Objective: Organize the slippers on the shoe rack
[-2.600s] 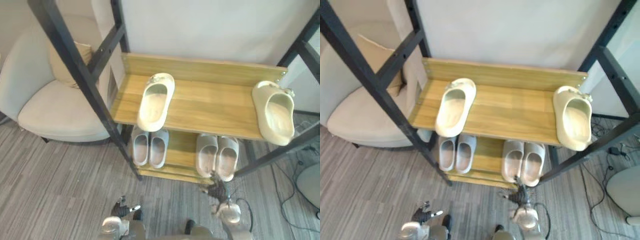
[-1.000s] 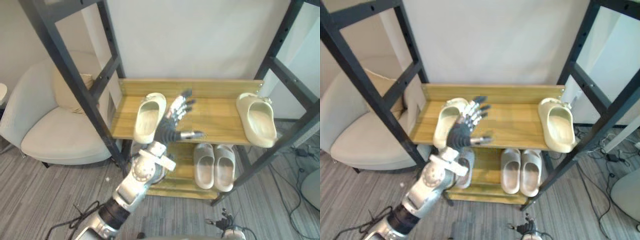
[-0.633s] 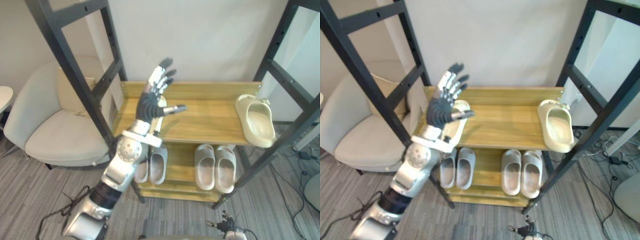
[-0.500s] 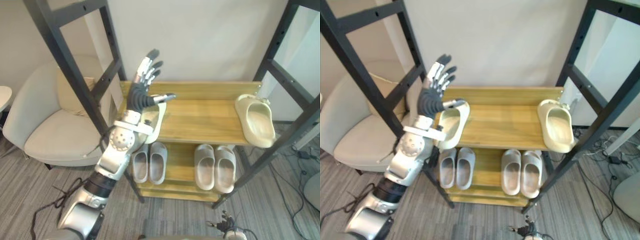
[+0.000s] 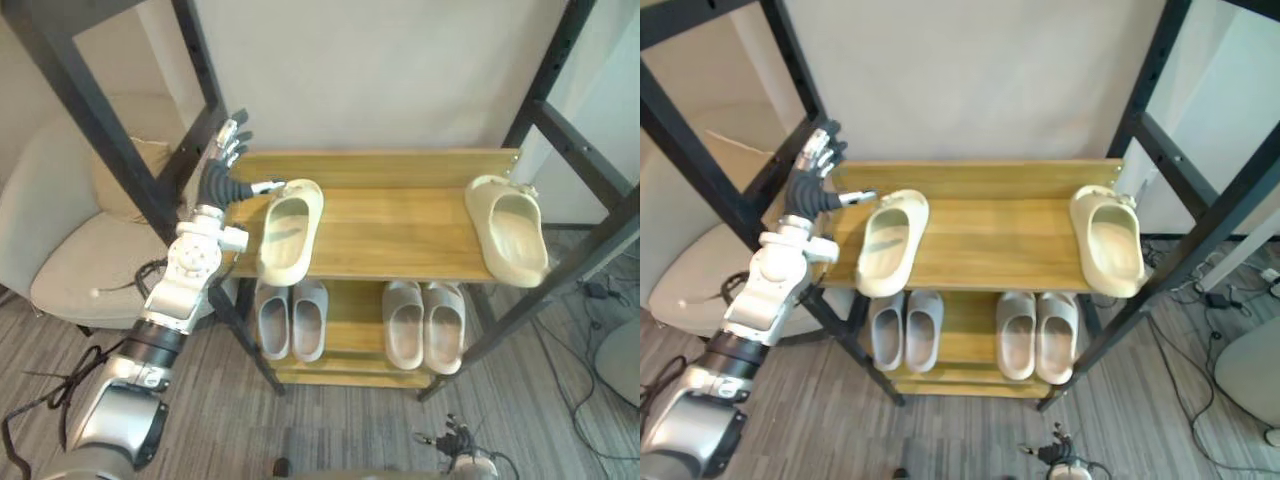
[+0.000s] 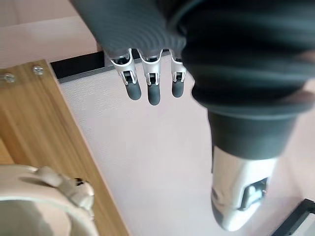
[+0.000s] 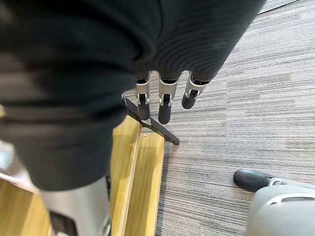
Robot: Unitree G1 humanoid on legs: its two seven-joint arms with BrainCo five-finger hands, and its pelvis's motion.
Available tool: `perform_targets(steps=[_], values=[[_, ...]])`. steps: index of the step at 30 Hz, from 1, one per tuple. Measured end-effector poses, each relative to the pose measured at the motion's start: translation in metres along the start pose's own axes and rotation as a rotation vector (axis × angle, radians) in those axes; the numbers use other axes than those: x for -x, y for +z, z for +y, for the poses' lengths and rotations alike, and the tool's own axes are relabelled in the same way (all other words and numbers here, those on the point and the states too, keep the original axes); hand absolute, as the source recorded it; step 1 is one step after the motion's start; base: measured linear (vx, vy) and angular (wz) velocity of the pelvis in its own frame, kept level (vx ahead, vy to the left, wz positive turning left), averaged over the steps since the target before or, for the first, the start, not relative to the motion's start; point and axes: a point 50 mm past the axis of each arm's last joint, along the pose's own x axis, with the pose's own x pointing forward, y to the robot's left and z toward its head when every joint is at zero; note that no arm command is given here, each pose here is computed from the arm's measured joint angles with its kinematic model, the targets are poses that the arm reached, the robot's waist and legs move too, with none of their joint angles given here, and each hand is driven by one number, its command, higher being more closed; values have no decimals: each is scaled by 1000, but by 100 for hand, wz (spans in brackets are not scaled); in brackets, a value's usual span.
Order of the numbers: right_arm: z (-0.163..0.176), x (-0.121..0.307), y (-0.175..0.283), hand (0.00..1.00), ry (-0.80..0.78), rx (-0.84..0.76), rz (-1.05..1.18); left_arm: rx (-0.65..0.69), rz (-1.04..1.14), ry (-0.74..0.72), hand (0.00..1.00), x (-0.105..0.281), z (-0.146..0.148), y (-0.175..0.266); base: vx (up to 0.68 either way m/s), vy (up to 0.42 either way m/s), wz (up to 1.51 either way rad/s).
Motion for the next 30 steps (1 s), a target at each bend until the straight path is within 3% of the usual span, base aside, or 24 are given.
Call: perform_targets(steps=[24, 25, 30], values=[[1, 2, 4, 0, -4, -12, -26, -372, 159, -65, 0, -4, 2, -36, 3, 3, -5], [0, 2, 5, 0, -5, -14, -33, -388, 166, -67, 100, -4, 3, -38, 0, 0, 0], [-3, 3, 9, 0, -20, -33, -53, -438, 164, -74, 100, -6, 3, -38, 0, 0, 0]])
